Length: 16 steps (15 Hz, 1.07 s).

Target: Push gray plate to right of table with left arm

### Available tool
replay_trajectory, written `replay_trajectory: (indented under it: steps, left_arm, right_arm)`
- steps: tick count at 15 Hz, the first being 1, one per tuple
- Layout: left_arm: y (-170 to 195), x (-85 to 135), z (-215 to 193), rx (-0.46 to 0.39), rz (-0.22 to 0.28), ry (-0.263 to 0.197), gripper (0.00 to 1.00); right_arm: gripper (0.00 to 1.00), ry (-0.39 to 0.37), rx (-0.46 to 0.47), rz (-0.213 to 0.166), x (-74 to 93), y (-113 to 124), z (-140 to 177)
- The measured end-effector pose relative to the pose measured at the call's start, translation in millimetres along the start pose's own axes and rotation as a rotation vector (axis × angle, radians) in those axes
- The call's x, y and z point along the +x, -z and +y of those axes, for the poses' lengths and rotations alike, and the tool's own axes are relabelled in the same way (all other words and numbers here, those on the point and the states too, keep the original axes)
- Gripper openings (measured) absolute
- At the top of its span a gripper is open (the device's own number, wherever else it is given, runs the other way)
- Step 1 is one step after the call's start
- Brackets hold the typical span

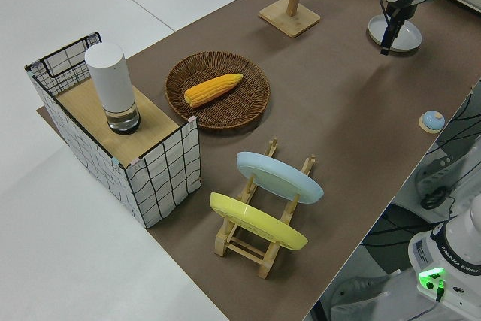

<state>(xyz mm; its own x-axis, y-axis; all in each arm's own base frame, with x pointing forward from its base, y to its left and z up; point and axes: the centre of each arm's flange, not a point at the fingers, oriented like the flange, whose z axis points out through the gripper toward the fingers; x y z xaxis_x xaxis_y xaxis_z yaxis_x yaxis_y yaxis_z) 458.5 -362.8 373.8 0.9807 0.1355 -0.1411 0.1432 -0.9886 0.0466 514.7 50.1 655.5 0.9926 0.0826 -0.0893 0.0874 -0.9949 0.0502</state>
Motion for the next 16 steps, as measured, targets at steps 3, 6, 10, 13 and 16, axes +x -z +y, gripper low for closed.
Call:
replay_trajectory:
  steps: [3,6,10,13,16]
  left_arm:
    - [52.4,32.3,-68.9,0.030,0.010,-0.039,1.00]
    - [99.0,60.7,-153.2,0.064,0.026,-0.075,1.00]
    - [144.7,78.7,-236.3,0.037,0.075,-0.110,1.00]
    - [179.4,75.4,-280.2,0.029,0.113,-0.113,1.00]
    - [209.6,64.6,-295.9,0.036,0.114,-0.108,1.00]
  right_arm:
    - [1.00,0.000,0.000,0.000,0.0,0.0,0.0]
    - [1.00,0.000,0.000,0.000,0.0,0.0,0.0]
    - [1.00,0.000,0.000,0.000,0.0,0.0,0.0]
    - [1.00,0.000,0.000,0.000,0.0,0.0,0.0]
    - [1.00,0.000,0.000,0.000,0.0,0.0,0.0]
